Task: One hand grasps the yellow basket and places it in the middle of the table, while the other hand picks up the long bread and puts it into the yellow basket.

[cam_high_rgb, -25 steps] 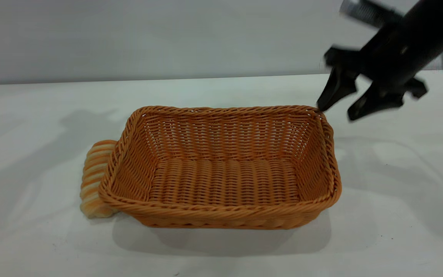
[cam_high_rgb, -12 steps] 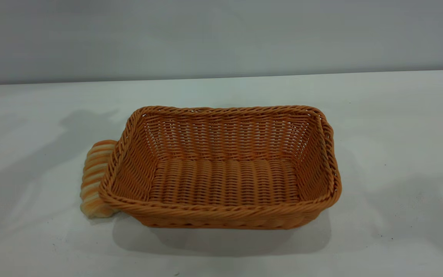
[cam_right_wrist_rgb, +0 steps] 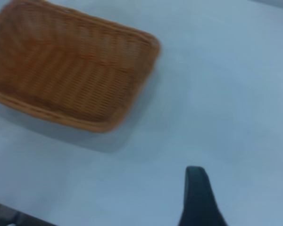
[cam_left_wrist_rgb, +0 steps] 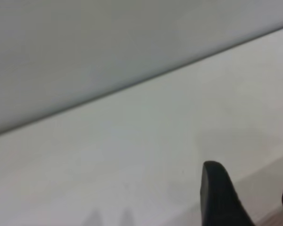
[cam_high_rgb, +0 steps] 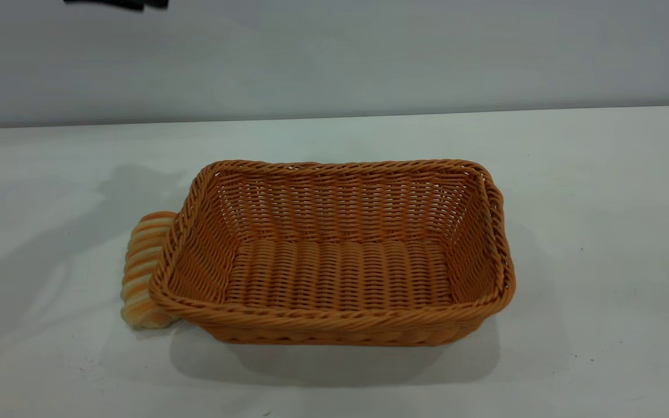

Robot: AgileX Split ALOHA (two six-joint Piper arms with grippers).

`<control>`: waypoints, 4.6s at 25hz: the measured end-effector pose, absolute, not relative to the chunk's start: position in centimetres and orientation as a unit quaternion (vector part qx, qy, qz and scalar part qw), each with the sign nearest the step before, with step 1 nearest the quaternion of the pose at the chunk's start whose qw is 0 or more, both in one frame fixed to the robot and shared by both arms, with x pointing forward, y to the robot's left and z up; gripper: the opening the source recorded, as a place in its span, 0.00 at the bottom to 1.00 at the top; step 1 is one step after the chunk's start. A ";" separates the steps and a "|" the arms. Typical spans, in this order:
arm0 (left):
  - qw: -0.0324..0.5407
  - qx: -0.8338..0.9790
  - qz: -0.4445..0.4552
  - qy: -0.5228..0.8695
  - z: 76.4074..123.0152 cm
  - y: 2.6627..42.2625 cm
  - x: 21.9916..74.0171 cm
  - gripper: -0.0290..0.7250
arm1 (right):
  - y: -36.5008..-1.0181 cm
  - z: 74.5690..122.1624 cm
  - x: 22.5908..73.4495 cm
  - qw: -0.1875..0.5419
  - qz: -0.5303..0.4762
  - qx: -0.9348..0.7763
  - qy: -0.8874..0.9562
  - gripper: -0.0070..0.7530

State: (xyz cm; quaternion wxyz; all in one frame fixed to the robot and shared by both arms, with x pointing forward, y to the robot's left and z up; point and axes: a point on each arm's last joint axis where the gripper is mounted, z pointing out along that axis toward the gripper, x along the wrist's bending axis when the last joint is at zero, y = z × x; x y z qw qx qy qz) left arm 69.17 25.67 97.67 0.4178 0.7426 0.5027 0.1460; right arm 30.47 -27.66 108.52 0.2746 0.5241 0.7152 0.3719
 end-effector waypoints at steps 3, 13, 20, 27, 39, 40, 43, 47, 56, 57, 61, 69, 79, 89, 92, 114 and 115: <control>0.409 0.742 0.130 0.515 96.0 25.7 69.4 0.56 | -28.2 108.2 28.0 0.297 0.361 0.533 0.705 0.62; 0.383 0.728 0.029 0.569 90.2 25.5 69.4 0.56 | -28.4 107.3 26.6 0.268 0.332 0.553 0.716 0.60; 0.296 0.748 -0.015 0.594 86.8 26.9 68.4 0.56 | -28.3 104.4 25.8 0.249 0.331 0.564 0.714 0.57; 0.226 0.760 -0.042 0.608 85.9 27.7 67.3 0.56 | -28.4 104.4 24.5 0.281 0.356 0.551 0.701 0.56; 0.195 0.759 -0.096 0.613 82.5 27.6 66.6 0.56 | -28.4 104.3 24.5 0.283 0.354 0.552 0.700 0.56; 0.194 0.759 -0.097 0.613 82.3 27.6 66.6 0.55 | -28.4 104.3 24.5 0.283 0.354 0.552 0.700 0.56; 0.189 0.759 -0.101 0.615 81.5 27.6 66.6 0.52 | -28.4 104.3 24.5 0.283 0.354 0.552 0.700 0.56; 0.186 0.760 -0.103 0.615 80.9 27.7 66.6 0.27 | -28.4 104.3 24.5 0.283 0.355 0.553 0.699 0.54; 0.187 0.773 -0.082 0.601 82.6 28.3 66.7 0.10 | -28.4 104.3 24.5 0.283 0.355 0.553 0.699 0.46; 0.188 0.774 -0.077 0.600 83.2 28.5 66.7 0.10 | -28.4 104.3 24.5 0.283 0.355 0.553 0.699 0.45; 0.220 0.774 -0.043 0.592 87.6 28.6 67.1 0.10 | -28.4 104.3 24.5 0.283 0.355 0.553 0.699 0.42; 0.305 0.792 -0.017 0.528 94.9 26.0 66.8 0.10 | -28.4 104.3 24.5 0.283 0.354 0.553 0.699 0.36; 0.336 0.843 -0.043 0.418 99.7 16.9 66.2 0.10 | -28.4 104.3 24.5 0.281 0.355 0.557 0.696 0.35; 0.261 0.876 -0.101 0.393 92.3 10.8 65.0 0.10 | -28.4 104.3 24.5 0.281 0.356 0.558 0.695 0.35; 0.251 0.879 -0.108 0.390 90.5 9.6 64.7 0.10 | -28.4 104.3 24.5 0.280 0.356 0.559 0.695 0.35; 0.343 0.867 -0.011 0.361 100.0 8.6 65.7 0.66 | -28.4 104.3 24.5 0.280 0.357 0.560 0.694 0.35; 0.357 0.864 0.005 0.356 101.7 8.8 65.4 0.65 | -28.4 104.3 24.5 0.280 0.357 0.560 0.694 0.35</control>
